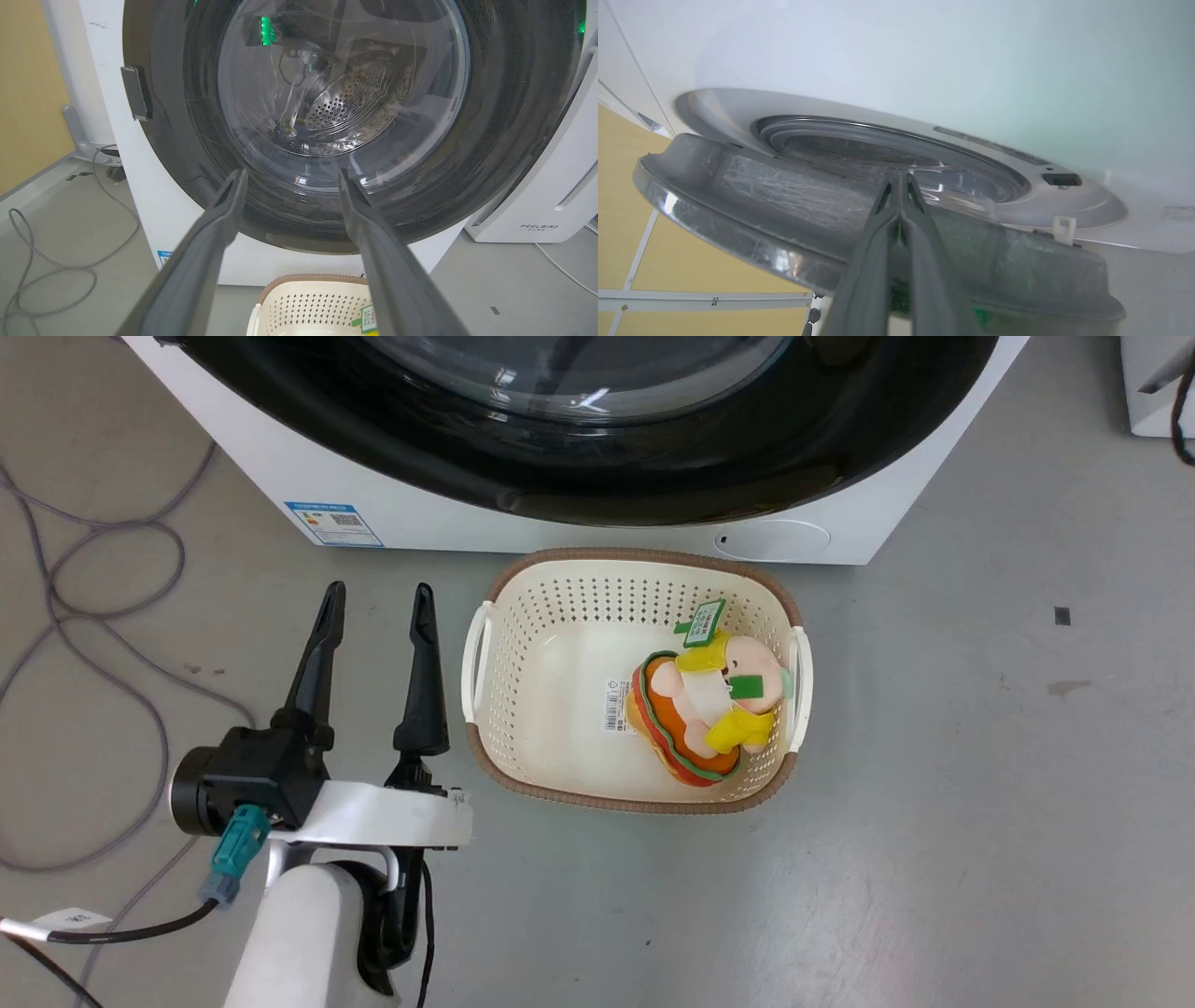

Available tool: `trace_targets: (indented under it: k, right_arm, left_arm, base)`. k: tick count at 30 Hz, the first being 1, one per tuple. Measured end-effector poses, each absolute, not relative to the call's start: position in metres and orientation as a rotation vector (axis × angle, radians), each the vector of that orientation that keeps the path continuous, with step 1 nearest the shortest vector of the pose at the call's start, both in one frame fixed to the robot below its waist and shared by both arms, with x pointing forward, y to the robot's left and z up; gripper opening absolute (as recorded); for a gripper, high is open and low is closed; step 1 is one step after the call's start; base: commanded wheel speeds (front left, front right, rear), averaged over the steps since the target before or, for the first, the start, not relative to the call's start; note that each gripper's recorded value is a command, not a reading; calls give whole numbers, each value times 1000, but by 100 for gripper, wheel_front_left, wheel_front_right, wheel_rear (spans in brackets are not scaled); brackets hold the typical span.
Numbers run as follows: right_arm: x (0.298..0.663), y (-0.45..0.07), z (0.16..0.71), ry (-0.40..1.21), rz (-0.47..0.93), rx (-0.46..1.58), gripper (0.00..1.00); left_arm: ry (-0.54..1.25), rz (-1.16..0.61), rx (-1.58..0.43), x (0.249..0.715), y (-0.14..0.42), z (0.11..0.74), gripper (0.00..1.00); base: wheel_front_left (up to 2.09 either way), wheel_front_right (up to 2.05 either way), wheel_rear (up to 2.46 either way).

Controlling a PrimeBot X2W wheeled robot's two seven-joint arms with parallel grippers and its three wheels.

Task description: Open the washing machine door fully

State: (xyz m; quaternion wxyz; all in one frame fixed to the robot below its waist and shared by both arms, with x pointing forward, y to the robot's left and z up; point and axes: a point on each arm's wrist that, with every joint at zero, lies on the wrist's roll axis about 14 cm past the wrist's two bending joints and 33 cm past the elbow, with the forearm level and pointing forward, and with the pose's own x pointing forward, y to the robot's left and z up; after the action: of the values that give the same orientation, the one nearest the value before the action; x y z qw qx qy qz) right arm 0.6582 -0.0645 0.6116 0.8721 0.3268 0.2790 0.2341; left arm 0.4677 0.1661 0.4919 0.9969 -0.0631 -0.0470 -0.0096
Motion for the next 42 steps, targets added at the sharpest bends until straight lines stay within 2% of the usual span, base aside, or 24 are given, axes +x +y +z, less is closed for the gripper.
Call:
trace_targets:
  k: [12, 23, 42]
  right_arm:
    - [657, -59, 609, 570, 500, 801, 0]
    - [643, -56, 600, 633, 535, 839, 0]
    - [591, -48, 583, 810, 636, 855, 0]
  left_arm:
    - [-90, -21, -127, 467, 165, 491, 100]
    - [-105, -21, -129, 465, 165, 498, 100]
    - [-138, -20, -132, 452, 164, 517, 100]
  base:
    - [0, 0, 0]
    - [0, 0, 0]
    - [0, 0, 0]
